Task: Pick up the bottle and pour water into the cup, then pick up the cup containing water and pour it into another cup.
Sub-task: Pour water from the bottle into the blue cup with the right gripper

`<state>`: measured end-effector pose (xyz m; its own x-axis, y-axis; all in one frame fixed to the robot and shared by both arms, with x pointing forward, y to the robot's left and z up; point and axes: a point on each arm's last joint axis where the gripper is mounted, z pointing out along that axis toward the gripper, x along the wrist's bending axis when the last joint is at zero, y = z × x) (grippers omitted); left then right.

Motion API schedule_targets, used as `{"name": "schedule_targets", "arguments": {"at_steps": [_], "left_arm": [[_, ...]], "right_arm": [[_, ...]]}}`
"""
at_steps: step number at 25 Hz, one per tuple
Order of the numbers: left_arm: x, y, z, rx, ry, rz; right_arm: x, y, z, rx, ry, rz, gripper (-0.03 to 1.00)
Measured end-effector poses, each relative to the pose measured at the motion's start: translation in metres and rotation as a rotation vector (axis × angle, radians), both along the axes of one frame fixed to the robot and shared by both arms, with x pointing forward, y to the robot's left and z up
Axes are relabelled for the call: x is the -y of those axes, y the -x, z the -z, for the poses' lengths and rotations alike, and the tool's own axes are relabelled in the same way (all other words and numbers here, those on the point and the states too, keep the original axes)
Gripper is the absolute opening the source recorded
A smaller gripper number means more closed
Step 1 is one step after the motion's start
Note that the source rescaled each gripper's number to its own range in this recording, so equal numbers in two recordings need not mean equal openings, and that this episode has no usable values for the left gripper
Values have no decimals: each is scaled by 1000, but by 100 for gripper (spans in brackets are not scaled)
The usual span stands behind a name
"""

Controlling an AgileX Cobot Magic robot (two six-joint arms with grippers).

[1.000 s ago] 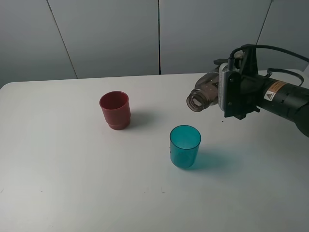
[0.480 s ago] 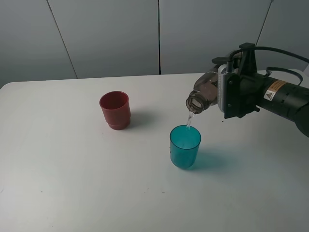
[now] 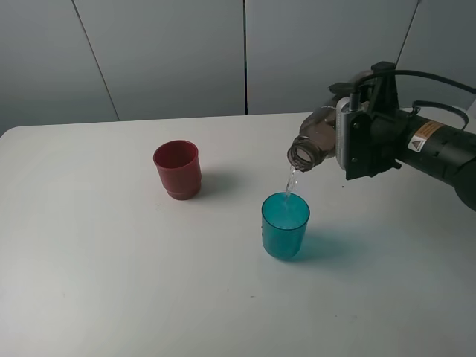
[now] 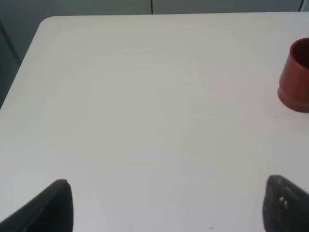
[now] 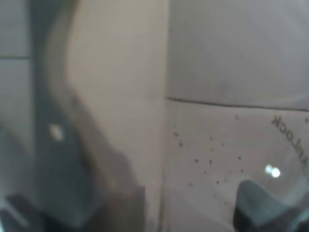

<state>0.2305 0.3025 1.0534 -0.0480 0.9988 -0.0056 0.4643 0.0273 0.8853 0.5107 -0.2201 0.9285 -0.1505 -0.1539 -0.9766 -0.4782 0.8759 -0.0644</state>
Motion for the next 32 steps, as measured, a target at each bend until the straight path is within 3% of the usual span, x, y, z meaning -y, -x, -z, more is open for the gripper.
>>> {"name": "schedule_targets", "arguments": {"at_steps": [32], "left_arm": [[0, 0, 0, 0, 0, 0]], "right_arm": [[2, -4, -6, 107, 82, 14, 0]]}}
